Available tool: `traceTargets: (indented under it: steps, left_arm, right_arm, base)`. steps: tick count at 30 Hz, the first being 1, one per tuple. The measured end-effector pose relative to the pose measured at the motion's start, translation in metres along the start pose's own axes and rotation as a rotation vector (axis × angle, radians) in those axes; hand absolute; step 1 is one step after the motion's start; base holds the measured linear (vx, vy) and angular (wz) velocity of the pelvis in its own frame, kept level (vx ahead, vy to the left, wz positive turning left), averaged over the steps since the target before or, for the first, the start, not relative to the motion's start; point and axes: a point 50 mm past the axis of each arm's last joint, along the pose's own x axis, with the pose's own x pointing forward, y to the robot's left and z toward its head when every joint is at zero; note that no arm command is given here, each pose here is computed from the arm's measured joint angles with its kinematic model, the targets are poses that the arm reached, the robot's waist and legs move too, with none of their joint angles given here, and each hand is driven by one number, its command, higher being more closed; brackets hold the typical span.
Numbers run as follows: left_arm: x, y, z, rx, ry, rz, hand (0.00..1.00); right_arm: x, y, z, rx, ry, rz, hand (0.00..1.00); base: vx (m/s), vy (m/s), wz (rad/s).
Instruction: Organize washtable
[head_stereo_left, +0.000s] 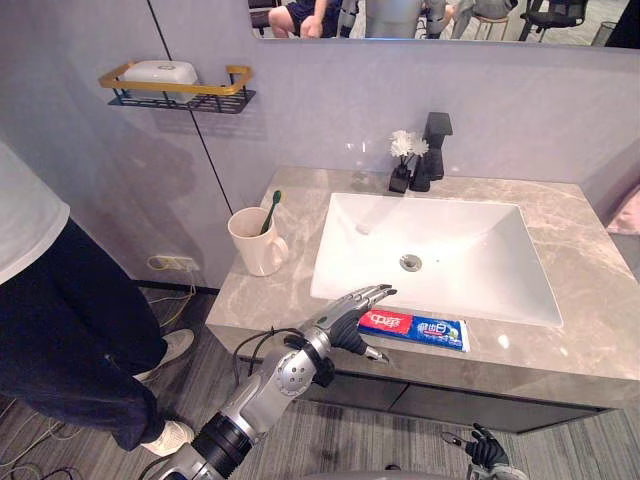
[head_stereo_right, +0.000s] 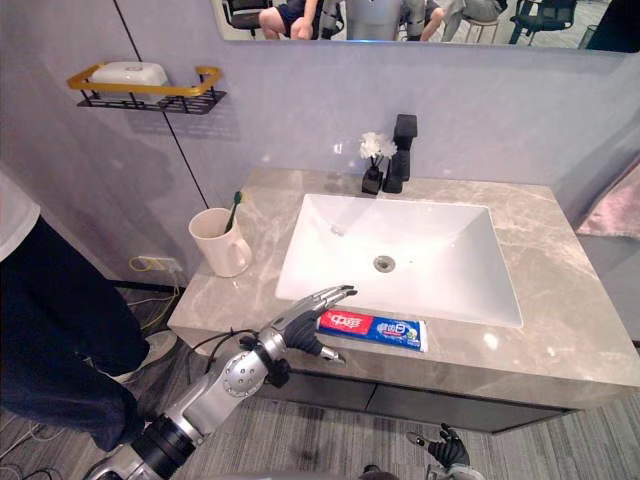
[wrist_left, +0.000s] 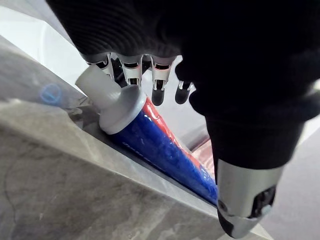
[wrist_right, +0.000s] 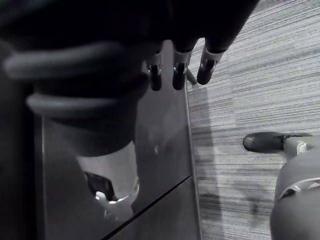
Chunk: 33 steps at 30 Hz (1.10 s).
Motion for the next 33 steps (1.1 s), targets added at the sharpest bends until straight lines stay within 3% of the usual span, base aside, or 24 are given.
traceTargets:
  steps: [8,9,33]
  left_arm:
    - [0.004,0.003,-0.007,0.023,0.028,-0.004,0.00]
    - [0.004,0.003,-0.007,0.022,0.029,-0.001,1.00]
    - [0.019,0.024,-0.013,0.031,0.047,0.100,1.00]
  right_arm:
    - [0.001,0.002,0.004,-0.001,-0.010,0.005,0.00]
    - [0.001,0.002,0.004,-0.001,-0.008,0.005,0.00]
    - [0.002,0.006,0.007,-0.017,-0.012,0.037,0.00]
  base:
    - [-0.01,0.011,-0.06]
    - [0.00,0.000,0.00]
    - [-0.01,0.001,-0.04]
